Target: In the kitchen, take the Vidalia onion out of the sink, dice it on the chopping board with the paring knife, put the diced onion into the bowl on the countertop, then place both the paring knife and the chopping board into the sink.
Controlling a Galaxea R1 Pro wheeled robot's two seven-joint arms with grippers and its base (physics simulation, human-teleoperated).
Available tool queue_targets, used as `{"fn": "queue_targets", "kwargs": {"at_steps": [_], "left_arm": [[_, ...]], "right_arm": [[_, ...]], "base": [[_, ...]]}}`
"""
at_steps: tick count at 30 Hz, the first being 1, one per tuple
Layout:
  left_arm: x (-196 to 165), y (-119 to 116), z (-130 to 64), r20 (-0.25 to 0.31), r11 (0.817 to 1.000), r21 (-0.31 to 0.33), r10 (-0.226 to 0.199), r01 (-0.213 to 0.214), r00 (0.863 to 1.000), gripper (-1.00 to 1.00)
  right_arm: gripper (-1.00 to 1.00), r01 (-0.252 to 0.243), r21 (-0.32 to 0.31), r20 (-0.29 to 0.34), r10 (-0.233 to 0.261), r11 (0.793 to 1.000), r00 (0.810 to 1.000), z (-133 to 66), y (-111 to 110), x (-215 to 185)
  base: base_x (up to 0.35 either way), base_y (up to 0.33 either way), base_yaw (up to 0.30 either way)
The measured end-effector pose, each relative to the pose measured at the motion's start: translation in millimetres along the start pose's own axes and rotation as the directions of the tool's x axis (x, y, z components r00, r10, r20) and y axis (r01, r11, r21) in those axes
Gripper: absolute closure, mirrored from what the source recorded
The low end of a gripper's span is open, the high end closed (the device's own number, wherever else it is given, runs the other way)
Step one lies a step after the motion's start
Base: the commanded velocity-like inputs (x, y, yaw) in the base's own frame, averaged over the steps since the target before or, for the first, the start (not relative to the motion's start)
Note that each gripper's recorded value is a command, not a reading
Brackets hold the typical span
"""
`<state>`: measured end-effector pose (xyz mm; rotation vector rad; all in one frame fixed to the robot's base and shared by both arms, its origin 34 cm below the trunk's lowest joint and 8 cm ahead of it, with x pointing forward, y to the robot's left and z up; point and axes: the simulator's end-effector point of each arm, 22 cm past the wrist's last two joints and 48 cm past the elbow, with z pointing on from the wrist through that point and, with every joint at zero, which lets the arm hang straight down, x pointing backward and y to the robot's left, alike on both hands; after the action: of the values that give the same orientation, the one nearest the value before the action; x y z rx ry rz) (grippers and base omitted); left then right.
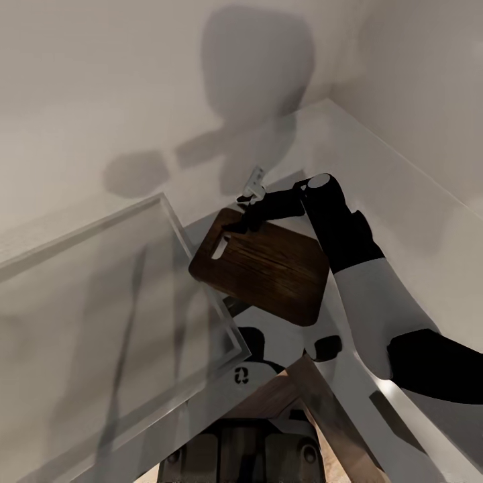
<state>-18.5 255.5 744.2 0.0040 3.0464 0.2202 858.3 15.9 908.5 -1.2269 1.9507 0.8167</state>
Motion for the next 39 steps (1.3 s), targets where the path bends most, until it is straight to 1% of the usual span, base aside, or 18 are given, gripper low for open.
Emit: {"fn": "queue_targets", "kwargs": {"at_steps": [28, 39], "left_arm": [[1.0, -0.6, -0.6, -0.003, 1.000, 0.001, 0.001, 0.000, 1.000, -1.00], [1.0, -0.7, -0.6, -0.003, 1.000, 0.003, 0.002, -0.002, 1.000, -1.00]], "right_arm": [[-1.00, 0.013, -0.008, 0.007, -0.013, 1.000, 1.000, 3.4, 3.4, 1.9], [-1.00, 0.012, -0.009, 0.016, -0.012, 1.000, 1.000, 2.4, 8.8, 3.5]], "base": [[0.000, 0.000, 0.000], [0.000, 0.000, 0.000]]}}
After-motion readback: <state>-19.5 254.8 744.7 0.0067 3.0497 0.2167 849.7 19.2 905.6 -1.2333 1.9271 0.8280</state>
